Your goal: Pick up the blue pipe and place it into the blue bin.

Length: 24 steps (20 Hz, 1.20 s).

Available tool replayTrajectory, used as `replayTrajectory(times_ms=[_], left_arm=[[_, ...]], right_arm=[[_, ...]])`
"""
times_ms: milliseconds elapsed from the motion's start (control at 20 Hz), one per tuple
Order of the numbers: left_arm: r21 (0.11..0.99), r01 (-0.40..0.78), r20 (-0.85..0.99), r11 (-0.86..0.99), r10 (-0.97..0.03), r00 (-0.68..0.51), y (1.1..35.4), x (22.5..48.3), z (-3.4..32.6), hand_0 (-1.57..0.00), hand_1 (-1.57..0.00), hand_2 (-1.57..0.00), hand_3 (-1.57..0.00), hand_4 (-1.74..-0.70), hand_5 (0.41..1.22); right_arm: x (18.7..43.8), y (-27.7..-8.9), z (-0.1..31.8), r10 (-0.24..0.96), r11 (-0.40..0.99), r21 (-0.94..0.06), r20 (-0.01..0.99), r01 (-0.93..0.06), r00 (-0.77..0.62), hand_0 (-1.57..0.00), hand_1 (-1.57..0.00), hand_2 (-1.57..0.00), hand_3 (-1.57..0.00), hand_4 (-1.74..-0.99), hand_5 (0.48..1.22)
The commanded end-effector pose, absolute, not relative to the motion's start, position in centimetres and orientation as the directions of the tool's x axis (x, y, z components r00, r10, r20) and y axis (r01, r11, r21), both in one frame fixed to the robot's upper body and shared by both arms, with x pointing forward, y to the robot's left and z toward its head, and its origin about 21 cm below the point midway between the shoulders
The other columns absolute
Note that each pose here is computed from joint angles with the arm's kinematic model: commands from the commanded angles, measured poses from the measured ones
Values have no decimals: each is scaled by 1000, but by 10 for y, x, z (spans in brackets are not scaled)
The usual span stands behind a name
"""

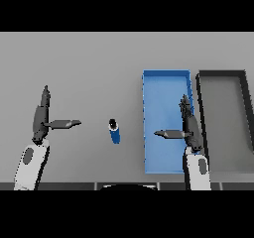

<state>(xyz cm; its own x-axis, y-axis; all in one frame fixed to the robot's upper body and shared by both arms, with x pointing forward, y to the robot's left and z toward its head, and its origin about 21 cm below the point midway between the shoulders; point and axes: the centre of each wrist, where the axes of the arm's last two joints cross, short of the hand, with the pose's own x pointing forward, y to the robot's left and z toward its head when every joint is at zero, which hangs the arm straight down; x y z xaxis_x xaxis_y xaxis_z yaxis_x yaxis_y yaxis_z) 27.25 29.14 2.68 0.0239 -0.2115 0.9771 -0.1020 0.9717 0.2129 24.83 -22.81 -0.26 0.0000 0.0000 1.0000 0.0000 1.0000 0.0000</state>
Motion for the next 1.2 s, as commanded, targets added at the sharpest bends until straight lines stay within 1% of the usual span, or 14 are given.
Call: replayTrajectory(times_ms=[0,250,300,350,400,500,550,650,700,750,850,1000,1050,1150], left_arm=[[212,-102,977,972,-211,18,290,272,27,1,1,1,1,-967,594],[209,-101,978,973,-209,8,281,272,28,1,1,1,1,-967,594],[289,49,957,956,-288,-19,288,271,33,1,1,1,1,-967,594],[333,139,943,933,-330,-44,299,268,35,1,1,1,1,-969,595],[353,196,935,915,-350,-55,305,266,37,1,1,1,1,-970,596],[371,254,928,893,-366,-69,311,265,38,1,1,1,1,-969,596],[376,268,925,887,-375,-58,310,269,38,1,1,1,1,-968,597],[377,294,926,878,-368,-88,310,264,39,1,1,1,1,-965,593],[376,321,926,869,-359,-114,309,258,39,1,1,1,1,-965,590],[371,360,928,856,-352,-121,305,254,42,1,1,1,1,-970,586],[364,440,930,821,-344,-127,298,246,44,1,1,1,1,-984,578],[385,530,915,756,-389,-109,283,238,53,1,1,1,1,-1005,530],[378,568,912,731,-400,-92,272,230,52,1,1,1,1,-1018,512],[362,614,906,701,-420,-54,256,226,48,1,1,1,1,-1047,483]], right_arm=[[248,-229,-3,0,1000,0,1000,2,0,1,1,1,1,-1210,594],[247,-242,-3,2,1000,-2,1000,8,8,1,1,1,1,-1210,594],[244,-251,3,153,987,-156,987,-51,-48,1,1,1,1,-1210,594],[237,-254,5,233,967,-242,967,-85,-103,1,1,1,1,-1206,592],[234,-256,10,282,950,-296,951,-105,-129,1,1,1,1,-1198,589],[234,-256,13,325,932,-340,937,-122,-132,1,1,1,1,-1192,587],[233,-251,12,330,929,-346,936,-135,-126,1,1,1,1,-1190,586],[228,-254,12,342,924,-358,931,-134,-129,1,1,1,1,-1187,585],[230,-251,13,344,922,-360,930,-139,-129,1,1,1,1,-1182,583],[229,-256,16,346,923,-361,930,-133,-127,1,1,1,1,-1181,580],[230,-255,17,328,929,-343,937,-137,-121,1,1,1,1,-1194,579],[232,-254,16,312,933,-327,943,-149,-118,1,1,1,1,-1214,581],[233,-253,17,302,936,-319,945,-149,-129,1,1,1,1,-1225,580],[231,-252,16,300,937,-318,945,-147,-130,1,1,1,1,-1228,573]])
